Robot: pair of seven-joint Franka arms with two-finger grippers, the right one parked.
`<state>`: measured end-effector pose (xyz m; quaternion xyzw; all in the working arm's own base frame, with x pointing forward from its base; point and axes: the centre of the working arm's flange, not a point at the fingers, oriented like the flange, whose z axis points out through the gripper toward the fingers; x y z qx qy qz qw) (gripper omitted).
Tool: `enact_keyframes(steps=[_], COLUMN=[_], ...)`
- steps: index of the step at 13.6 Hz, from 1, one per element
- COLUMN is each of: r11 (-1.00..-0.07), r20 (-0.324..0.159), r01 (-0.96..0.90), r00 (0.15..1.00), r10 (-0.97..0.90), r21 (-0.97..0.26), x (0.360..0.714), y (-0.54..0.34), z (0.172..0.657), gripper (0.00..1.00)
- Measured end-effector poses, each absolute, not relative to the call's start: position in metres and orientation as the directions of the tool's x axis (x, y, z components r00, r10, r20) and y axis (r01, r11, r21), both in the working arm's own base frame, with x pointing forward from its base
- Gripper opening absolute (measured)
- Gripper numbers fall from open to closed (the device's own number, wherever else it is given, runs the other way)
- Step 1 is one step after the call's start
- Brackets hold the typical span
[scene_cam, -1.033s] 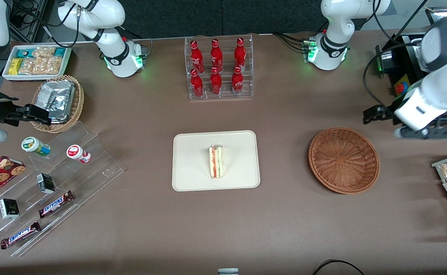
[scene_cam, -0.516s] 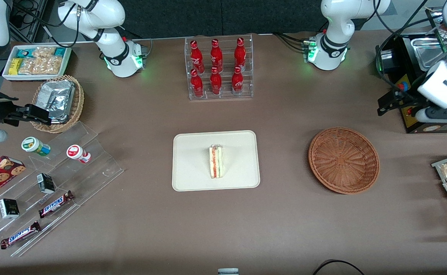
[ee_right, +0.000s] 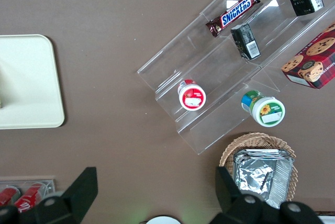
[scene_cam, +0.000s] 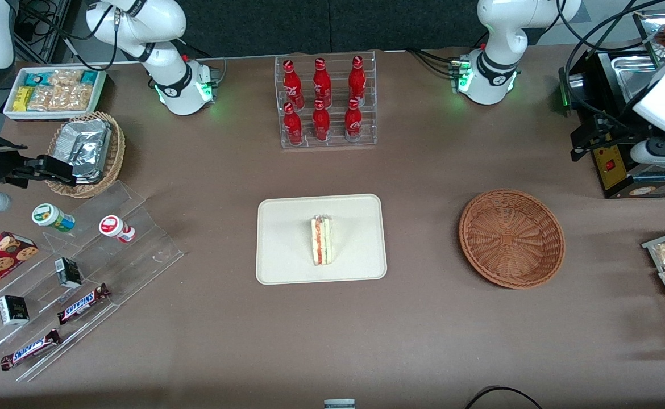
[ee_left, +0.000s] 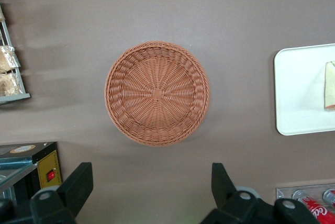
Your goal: Place sandwich from basket to tray
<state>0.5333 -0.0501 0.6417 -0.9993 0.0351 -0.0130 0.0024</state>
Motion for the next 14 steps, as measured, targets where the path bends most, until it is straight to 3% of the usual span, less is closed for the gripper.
enact_keyframes(steps=[5,14], r11=[-0.998,-0.997], r20=[-0.005,-0.013], r01=[-0.067,-0.073], r00=[0.998,0.997], r10=[-0.067,-0.072], r21=[-0.012,-0.012], x=[0.5289,0.5289], y=[-0.0475,-0.0505], z=[0.6436,0.6440], gripper=[1.00,1.00])
